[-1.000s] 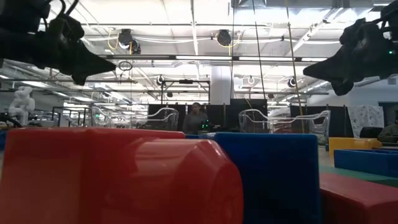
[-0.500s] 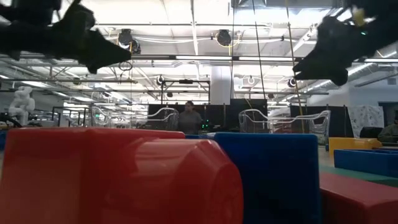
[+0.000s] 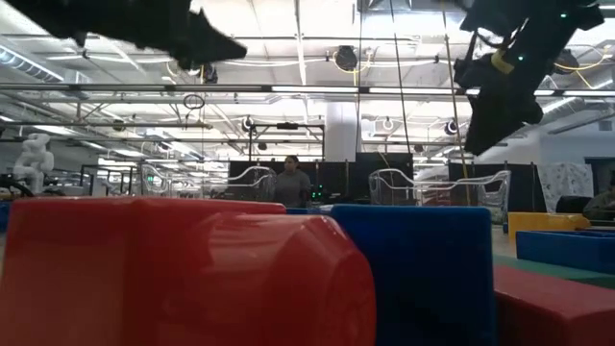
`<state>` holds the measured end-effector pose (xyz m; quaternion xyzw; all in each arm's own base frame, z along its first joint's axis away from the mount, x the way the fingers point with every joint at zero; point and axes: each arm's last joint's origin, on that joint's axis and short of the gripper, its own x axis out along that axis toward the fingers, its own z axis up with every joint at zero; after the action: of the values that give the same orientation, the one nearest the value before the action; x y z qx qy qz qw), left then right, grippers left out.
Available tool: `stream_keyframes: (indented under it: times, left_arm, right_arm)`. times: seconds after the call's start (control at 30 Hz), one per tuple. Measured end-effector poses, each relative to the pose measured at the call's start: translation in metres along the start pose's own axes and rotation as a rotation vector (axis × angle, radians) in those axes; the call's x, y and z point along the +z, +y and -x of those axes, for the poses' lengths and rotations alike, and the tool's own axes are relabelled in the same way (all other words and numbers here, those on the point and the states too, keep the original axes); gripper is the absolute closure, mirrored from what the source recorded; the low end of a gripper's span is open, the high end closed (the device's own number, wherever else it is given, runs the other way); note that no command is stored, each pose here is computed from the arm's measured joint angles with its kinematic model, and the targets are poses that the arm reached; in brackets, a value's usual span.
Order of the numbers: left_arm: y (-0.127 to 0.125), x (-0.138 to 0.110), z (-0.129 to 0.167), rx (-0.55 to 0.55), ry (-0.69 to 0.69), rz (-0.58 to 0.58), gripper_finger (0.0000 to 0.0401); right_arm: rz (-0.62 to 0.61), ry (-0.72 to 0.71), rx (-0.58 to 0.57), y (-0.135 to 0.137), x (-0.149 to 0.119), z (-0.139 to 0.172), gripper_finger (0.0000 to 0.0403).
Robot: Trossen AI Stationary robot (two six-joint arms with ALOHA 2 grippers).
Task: Sort blocks by size
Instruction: Put the blue block into the top right transparent bin
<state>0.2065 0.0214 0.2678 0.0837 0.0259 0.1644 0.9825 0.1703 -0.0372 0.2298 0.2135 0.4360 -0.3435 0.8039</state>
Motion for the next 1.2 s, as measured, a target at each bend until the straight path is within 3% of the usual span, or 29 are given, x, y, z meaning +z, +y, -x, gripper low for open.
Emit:
stream_keyframes:
  times: [0.2, 0.37, 0.6, 0.8, 1.2]
  left_arm:
    - [0.014, 0.038, -0.004, 0.054, -0.079, 0.024, 0.0317]
    - [0.028, 0.052, -0.007, 0.103, -0.053, 0.038, 0.0317]
    - [0.032, 0.043, -0.015, 0.099, 0.004, 0.059, 0.0317]
    - [0.030, 0.038, -0.022, 0.096, 0.021, -0.070, 0.0317]
    - [0.029, 0.018, -0.027, 0.007, 0.186, -0.069, 0.0317]
  right_arm:
    - [-0.022, 0.189, -0.139, -0.013, -0.003, -0.016, 0.0243]
    - [0.004, 0.294, -0.197, -0.021, -0.003, -0.029, 0.0243]
    - [0.045, 0.431, -0.208, -0.029, 0.001, -0.053, 0.0220]
    - [0.063, 0.474, -0.227, -0.034, 0.004, -0.071, 0.0199]
    - [0.113, 0.548, -0.238, -0.037, 0.004, -0.095, 0.0197]
